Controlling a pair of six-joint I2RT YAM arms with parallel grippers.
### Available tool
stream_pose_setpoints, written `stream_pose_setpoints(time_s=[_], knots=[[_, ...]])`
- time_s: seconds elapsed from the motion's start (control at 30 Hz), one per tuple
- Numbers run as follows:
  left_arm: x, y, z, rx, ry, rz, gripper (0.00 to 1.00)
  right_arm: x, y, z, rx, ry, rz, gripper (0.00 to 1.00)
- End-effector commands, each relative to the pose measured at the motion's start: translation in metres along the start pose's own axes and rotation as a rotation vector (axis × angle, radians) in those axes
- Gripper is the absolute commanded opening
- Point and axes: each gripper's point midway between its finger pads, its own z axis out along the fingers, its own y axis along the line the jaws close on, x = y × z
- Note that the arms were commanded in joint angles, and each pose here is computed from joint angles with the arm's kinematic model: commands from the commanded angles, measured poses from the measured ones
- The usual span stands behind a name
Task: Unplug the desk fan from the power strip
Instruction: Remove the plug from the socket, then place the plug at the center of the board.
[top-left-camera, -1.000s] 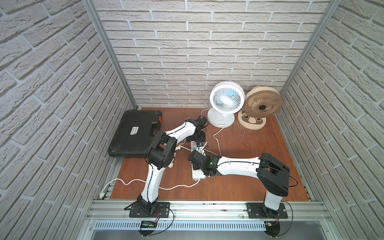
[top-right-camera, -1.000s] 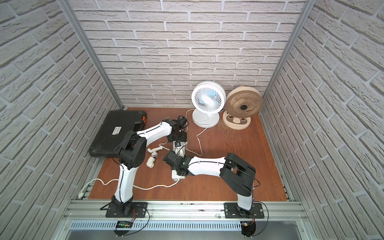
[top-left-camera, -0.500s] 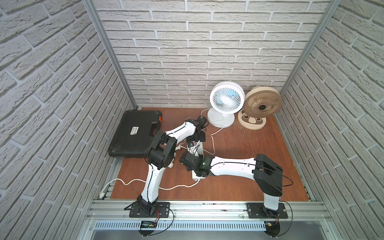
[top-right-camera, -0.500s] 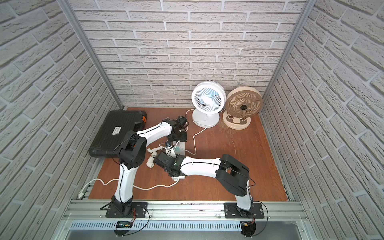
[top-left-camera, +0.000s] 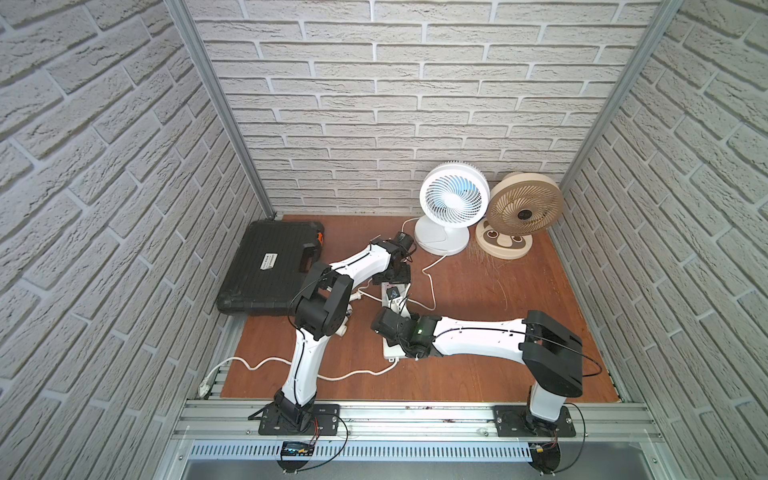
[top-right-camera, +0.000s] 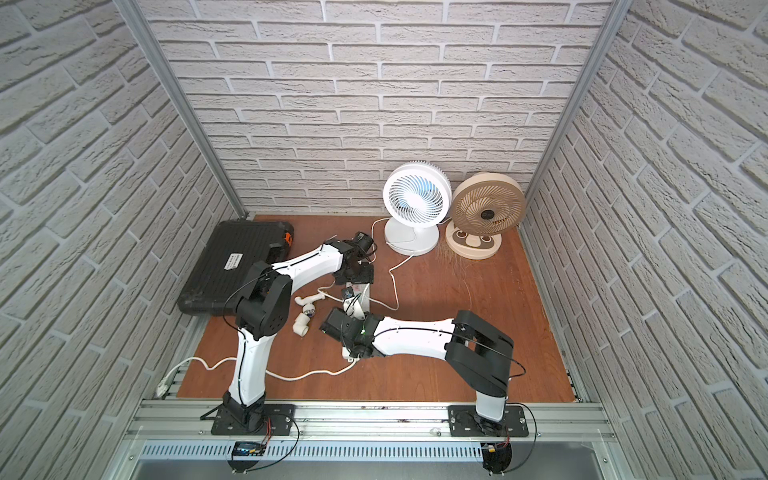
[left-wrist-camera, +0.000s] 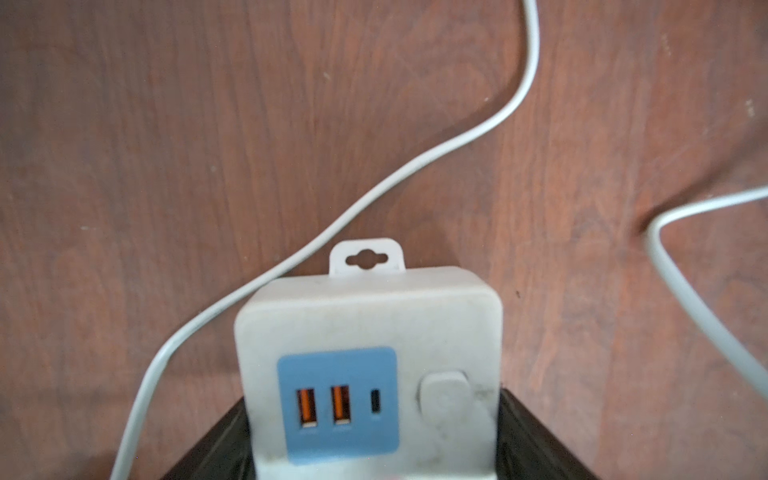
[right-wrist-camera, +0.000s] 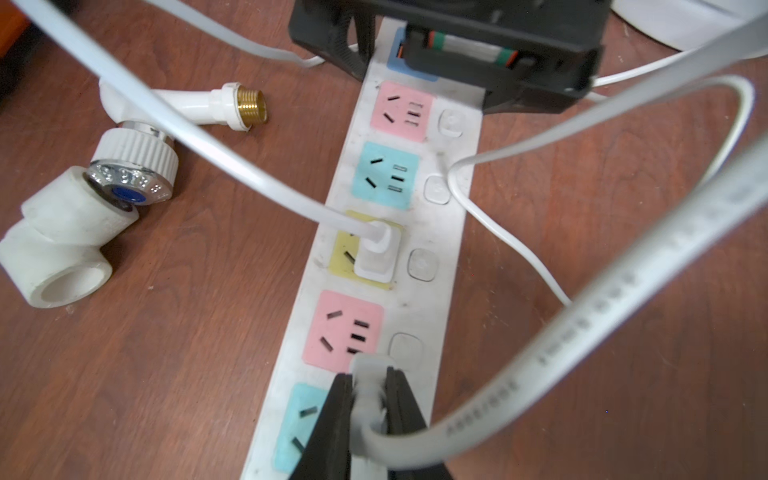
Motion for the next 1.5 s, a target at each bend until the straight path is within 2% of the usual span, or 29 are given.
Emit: stream_pose_setpoints(time_s=[0.0,0.23,0.87,1.07,1.2,1.47], knots=[[0.047,0.034,0.031,-0.113,0.179,0.01,0.0,-0.028,-0.013,-0.014,-0.033,-0.072,0.063,0.03],[0.047,0.035,0.03,-0.113,0.178,0.009,0.0,-0.043,-0.058,-0.009,0.002,-0.078,0.14,0.03],[0.05,0.041,0.025,-0.145,0.192,-0.031,0.0,-0.064,-0.194,0.058,0.075,0.009,0.392,0.03],[0.051,0.041,0.022,-0.148,0.201,-0.044,0.0,-0.063,-0.218,0.072,0.082,0.056,0.425,0.04],[0.052,0.036,0.023,-0.104,0.218,-0.061,0.0,-0.061,-0.223,0.075,0.084,0.088,0.417,0.13],[0.057,0.035,0.028,-0.014,0.272,-0.142,0.0,-0.066,-0.228,0.056,0.09,0.065,0.37,0.47]])
